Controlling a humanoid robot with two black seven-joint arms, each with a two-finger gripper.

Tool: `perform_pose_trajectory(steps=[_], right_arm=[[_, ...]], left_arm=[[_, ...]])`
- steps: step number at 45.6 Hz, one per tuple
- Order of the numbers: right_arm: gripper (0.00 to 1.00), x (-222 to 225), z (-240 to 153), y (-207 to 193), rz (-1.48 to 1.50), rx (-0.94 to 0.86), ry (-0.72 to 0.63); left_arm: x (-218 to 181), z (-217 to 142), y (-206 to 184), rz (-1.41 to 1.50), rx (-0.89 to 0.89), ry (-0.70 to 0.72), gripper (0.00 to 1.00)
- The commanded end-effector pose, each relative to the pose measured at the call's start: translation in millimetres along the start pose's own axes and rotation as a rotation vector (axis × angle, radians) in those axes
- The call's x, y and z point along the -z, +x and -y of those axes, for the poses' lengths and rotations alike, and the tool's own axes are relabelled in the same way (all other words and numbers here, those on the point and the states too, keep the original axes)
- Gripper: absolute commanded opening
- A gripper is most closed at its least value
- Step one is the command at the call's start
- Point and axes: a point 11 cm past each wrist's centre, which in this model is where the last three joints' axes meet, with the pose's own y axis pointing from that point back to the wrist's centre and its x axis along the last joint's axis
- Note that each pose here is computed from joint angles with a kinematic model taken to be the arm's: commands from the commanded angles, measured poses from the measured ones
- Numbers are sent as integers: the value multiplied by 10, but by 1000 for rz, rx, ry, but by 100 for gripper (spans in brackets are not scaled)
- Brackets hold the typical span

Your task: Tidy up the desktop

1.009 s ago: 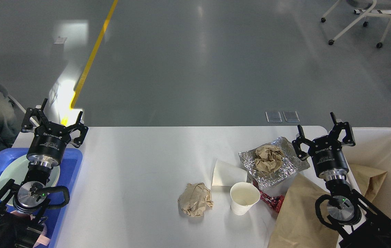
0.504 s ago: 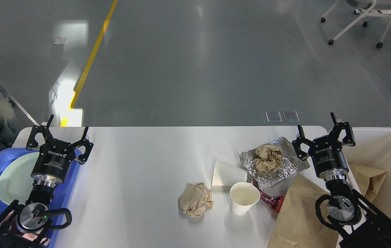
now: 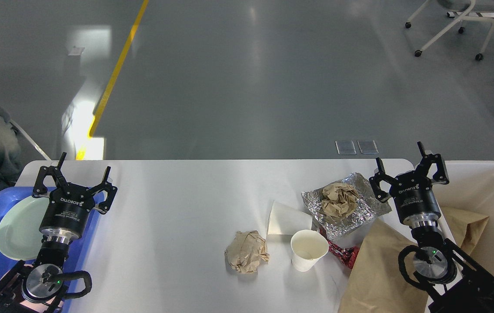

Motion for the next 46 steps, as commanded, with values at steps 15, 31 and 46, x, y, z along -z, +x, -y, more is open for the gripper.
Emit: perform_pose_trajectory(steps=[15, 31, 46], right_arm=[[100, 3, 4, -3, 0, 1, 2], [100, -1, -1, -3, 1, 1, 0], [100, -1, -1, -3, 1, 1, 0]], left_arm=[[-107, -21, 30, 8, -5, -22, 97], [-122, -10, 17, 3, 5, -19, 97], [-123, -10, 18, 2, 4, -20, 97]])
